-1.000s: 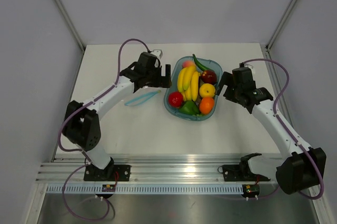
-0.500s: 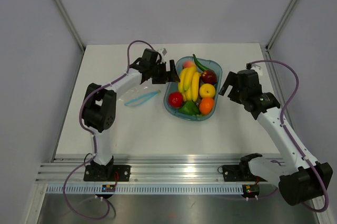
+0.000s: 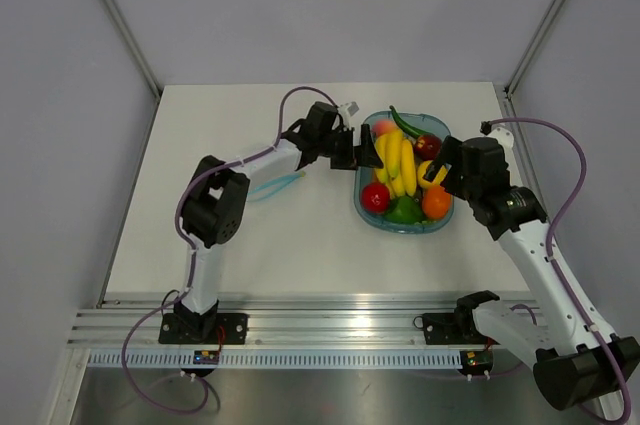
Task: Place the food in the zip-top bag and seal the zipper
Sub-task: Adjust the bin at the center of the board, then pick up the zipper food storage bag at the center of the board, then open the zipper of the food storage bag.
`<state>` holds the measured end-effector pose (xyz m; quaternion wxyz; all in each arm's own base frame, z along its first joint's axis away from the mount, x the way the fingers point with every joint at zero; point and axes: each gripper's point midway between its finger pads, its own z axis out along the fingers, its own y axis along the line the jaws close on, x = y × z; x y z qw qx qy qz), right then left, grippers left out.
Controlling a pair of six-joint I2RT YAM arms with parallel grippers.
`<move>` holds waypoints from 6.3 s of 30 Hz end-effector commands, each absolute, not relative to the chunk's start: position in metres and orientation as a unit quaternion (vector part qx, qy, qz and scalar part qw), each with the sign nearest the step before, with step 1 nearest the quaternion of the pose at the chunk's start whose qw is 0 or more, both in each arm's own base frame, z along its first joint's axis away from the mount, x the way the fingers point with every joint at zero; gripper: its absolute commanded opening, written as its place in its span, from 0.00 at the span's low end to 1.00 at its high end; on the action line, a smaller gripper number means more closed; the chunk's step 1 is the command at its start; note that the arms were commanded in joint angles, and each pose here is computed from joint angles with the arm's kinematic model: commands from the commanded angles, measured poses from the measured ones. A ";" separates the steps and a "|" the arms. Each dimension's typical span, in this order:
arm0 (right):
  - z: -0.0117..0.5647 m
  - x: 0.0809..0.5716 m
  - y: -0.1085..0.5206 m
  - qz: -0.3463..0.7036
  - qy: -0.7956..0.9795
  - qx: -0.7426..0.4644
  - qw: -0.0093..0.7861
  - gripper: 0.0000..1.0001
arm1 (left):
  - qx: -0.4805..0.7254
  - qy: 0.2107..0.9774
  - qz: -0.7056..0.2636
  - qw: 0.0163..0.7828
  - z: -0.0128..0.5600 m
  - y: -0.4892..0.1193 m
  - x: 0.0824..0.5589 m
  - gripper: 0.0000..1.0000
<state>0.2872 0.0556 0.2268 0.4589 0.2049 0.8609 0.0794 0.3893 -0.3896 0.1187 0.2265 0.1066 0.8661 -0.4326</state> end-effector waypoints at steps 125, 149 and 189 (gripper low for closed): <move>0.142 0.361 0.326 0.263 0.910 0.057 0.316 0.00 | 0.112 0.931 -0.076 0.340 0.196 -0.189 0.334 0.00; 0.132 0.356 0.357 0.343 0.892 0.110 0.275 0.00 | 0.012 0.915 -0.158 0.371 0.162 -0.217 0.328 0.32; 0.168 0.303 0.152 0.101 0.925 0.101 0.353 0.88 | 0.047 0.935 -0.093 0.340 0.164 -0.208 0.331 0.00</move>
